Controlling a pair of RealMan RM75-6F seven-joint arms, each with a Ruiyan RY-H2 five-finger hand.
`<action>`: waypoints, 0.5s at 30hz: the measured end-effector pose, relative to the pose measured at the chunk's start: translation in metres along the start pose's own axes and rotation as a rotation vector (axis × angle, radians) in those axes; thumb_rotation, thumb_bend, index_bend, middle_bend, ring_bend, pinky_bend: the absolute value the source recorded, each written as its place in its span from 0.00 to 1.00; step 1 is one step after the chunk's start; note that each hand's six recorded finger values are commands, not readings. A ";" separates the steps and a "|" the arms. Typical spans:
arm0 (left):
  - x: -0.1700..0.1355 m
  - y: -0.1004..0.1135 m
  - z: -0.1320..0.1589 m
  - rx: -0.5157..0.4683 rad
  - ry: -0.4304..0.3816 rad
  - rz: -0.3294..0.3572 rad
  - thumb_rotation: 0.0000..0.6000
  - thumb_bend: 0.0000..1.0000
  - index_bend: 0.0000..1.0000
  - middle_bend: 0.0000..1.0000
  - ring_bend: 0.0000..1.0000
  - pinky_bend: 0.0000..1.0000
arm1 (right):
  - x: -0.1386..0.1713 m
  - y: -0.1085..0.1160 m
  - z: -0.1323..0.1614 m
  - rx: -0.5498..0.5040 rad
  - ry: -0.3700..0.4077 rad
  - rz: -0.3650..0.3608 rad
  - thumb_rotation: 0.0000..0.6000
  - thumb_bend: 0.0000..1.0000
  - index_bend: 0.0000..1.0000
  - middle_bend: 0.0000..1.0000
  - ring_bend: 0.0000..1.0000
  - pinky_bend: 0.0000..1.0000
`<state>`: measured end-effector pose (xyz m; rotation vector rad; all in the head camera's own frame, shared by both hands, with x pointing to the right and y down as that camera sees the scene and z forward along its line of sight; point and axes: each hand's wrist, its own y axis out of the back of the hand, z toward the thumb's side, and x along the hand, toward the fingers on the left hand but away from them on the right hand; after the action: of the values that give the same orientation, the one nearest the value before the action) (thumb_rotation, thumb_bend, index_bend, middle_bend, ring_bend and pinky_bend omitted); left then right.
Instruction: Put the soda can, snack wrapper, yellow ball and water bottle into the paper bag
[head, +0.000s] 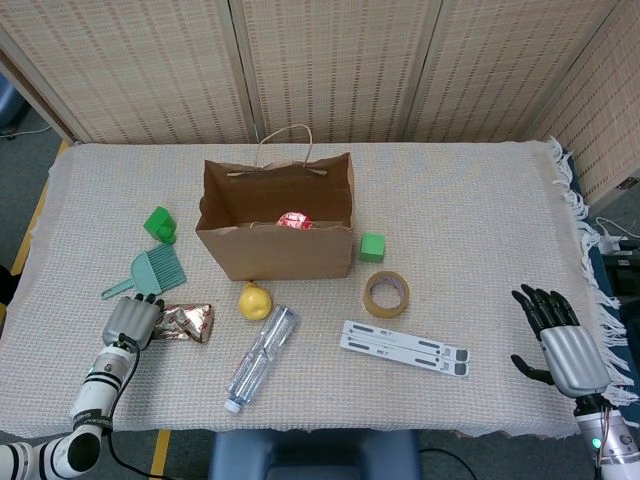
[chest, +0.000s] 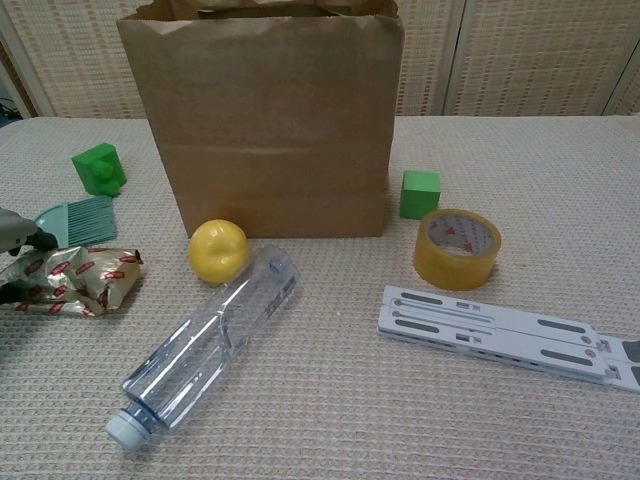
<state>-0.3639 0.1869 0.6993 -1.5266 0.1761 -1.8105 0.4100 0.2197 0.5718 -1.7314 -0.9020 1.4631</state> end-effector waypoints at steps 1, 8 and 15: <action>-0.001 -0.001 0.000 0.003 0.001 -0.006 1.00 0.59 0.61 0.61 0.61 0.76 | 0.000 0.000 0.000 -0.001 0.000 -0.001 1.00 0.13 0.00 0.00 0.00 0.00; -0.006 -0.006 -0.005 -0.007 0.016 -0.019 1.00 0.69 0.75 0.75 0.74 0.84 | 0.001 0.001 0.000 -0.001 0.004 -0.008 1.00 0.13 0.00 0.00 0.00 0.00; -0.012 0.027 -0.029 -0.162 0.087 0.081 1.00 0.69 0.76 0.76 0.74 0.84 | 0.001 0.001 0.000 -0.006 0.001 -0.010 1.00 0.13 0.00 0.00 0.00 0.00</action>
<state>-0.3777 0.1645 0.6672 -1.5284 0.4295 -1.8365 0.4103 0.2201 0.5704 -1.7294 -0.9138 1.4549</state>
